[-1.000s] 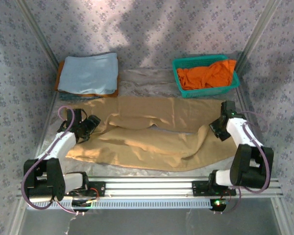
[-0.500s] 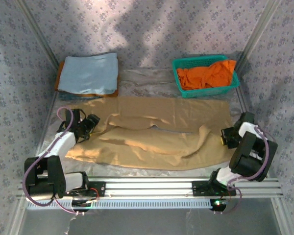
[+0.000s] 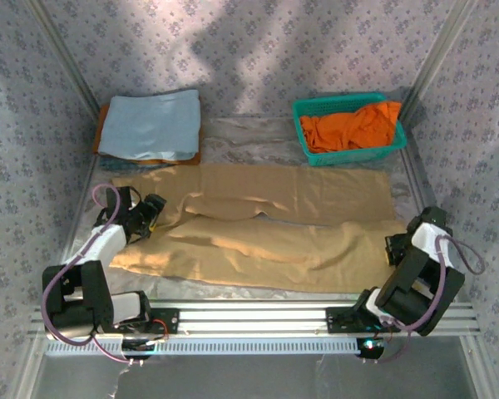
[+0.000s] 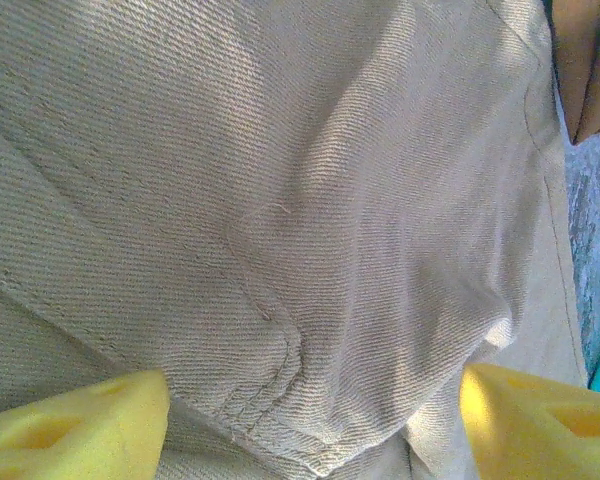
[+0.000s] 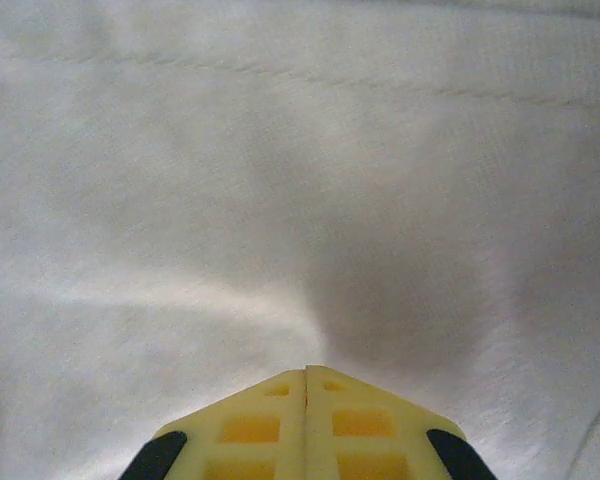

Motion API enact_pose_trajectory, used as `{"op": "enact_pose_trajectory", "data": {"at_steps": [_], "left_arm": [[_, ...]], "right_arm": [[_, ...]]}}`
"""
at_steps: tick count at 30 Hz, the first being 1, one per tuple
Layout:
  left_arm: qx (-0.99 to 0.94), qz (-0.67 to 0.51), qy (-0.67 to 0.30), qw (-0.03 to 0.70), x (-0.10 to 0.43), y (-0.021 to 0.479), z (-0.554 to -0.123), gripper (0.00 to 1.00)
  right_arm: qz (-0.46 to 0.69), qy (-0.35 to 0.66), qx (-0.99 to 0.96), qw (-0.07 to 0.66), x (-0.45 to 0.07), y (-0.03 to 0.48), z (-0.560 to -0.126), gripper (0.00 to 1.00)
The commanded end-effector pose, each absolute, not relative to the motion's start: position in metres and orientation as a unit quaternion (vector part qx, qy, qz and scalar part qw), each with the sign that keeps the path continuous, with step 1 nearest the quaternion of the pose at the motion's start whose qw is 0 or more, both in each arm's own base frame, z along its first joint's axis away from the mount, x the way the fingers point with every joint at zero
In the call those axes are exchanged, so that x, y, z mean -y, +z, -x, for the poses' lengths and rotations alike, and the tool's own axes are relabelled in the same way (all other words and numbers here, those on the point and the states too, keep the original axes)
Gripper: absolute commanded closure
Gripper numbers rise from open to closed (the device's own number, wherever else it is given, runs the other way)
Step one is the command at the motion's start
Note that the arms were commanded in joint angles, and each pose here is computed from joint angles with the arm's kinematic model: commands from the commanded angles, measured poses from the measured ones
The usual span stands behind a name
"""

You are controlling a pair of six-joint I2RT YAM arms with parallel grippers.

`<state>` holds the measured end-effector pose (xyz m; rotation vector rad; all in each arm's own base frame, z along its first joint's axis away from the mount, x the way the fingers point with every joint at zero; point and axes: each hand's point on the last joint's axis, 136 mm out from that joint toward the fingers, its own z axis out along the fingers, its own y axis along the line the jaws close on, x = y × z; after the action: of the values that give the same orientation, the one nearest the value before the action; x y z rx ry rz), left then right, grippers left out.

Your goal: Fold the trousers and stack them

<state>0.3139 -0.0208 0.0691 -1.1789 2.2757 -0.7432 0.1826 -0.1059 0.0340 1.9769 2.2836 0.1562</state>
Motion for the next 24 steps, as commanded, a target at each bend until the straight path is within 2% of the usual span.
{"op": "enact_pose_trajectory", "data": {"at_steps": [1, 5, 9, 12, 14, 20, 24], "left_arm": [[-0.828, 0.425, -0.278, 0.236, 0.022, 0.072, -0.312, 0.24], [-0.828, 0.417, -0.282, 0.249, 0.022, 0.084, -0.322, 0.24], [-0.831, 0.423, -0.265, 0.243, 0.013, 0.092, -0.342, 0.24], [-0.827, 0.440, -0.242, 0.253, 0.000, 0.089, -0.356, 0.24], [-0.826, 0.450, -0.228, 0.251, -0.007, 0.081, -0.364, 0.24], [-0.813, 0.494, -0.204, 0.232, -0.028, 0.049, -0.375, 0.24], [-0.798, 0.512, -0.224, 0.225, -0.039, 0.038, -0.387, 0.26]], "right_arm": [[-0.572, 0.051, -0.811, 0.112, 0.088, 0.070, -0.226, 1.00], [-0.446, 0.063, -0.880, 0.152, 0.022, 0.093, -0.299, 1.00], [-0.354, 0.026, -0.926, 0.130, -0.031, 0.082, -0.362, 1.00], [-0.347, 0.023, -0.932, 0.099, -0.047, 0.055, -0.386, 1.00], [-0.367, 0.031, -0.928, 0.062, -0.047, 0.036, -0.383, 1.00], [-0.429, 0.064, -0.900, 0.044, -0.004, 0.010, -0.370, 1.00], [-0.446, 0.069, -0.892, 0.041, 0.021, 0.002, -0.358, 1.00]]}}
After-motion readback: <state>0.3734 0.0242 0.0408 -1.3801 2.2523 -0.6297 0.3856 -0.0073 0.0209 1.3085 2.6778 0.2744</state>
